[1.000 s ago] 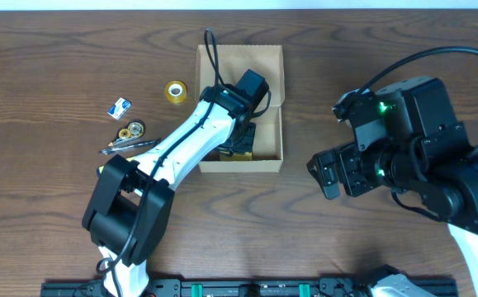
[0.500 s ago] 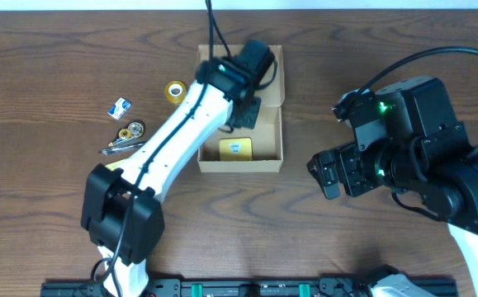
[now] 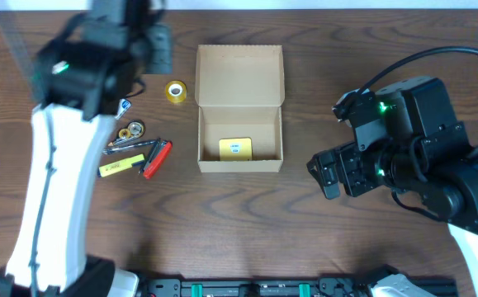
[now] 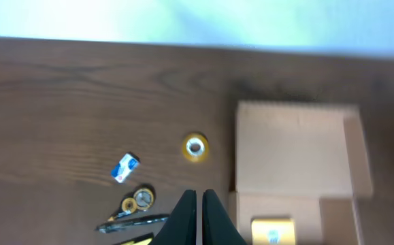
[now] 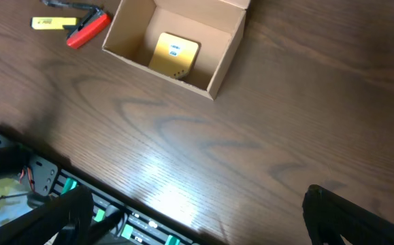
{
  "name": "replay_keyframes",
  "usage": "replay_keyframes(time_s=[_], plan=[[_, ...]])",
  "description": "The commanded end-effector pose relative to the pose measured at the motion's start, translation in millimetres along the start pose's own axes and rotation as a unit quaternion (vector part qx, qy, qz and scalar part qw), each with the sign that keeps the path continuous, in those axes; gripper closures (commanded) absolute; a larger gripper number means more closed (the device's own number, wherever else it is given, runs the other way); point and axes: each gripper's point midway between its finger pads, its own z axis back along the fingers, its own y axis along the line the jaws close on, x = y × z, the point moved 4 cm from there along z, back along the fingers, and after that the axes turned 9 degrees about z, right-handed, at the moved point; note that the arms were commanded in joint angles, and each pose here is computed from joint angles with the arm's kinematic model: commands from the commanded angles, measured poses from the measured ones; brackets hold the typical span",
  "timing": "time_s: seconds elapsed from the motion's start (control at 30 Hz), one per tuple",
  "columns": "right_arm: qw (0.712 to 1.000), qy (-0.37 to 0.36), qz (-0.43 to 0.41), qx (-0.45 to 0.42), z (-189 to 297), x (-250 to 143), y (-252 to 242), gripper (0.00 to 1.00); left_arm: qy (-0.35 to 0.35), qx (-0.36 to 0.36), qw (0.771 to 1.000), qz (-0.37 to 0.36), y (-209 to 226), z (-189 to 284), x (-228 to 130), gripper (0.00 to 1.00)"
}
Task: Pack container
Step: 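Raise the left gripper out of the box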
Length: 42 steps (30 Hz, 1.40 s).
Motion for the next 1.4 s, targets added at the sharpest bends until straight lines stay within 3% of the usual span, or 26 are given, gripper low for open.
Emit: replay_keyframes(time_s=[0.0, 0.13, 0.47, 0.77, 0.93, 1.07, 1.37], plan=[[1.0, 0.0, 0.004, -0.003, 0.2, 0.1, -1.6, 0.01, -0.019, 0.044, 0.992, 0.115, 20.4, -0.9, 7.1, 0.94], [1.0, 0.0, 0.004, -0.003, 0.2, 0.0, -1.6, 0.01, -0.028, 0.082, 0.982, 0.168, 30.9, -8.6, 8.0, 0.94], [1.0, 0.0, 0.004, -0.003, 0.2, 0.1, -1.6, 0.01, 0.086, 0.155, 0.974, 0.14, 44.6, -41.5, -33.3, 0.94], [1.0, 0.0, 0.004, -0.003, 0.2, 0.1, -1.6, 0.01, 0.223, 0.143, 0.964, -0.009, 62.6, -31.8, -68.9, 0.94], [1.0, 0.0, 0.004, -0.003, 0.2, 0.1, -1.6, 0.01, 0.279, 0.079, 0.953, -0.092, 62.9, -28.9, -80.6, 0.94], [1.0, 0.0, 0.004, -0.003, 0.2, 0.1, -1.6, 0.01, 0.307, 0.016, 0.939, -0.155, 57.7, -30.2, -89.1, 0.94], [1.0, 0.0, 0.004, -0.003, 0.2, 0.1, -1.6, 0.01, 0.376, -0.022, 0.895, -0.239, 66.7, -75.0, -137.0, 0.94]])
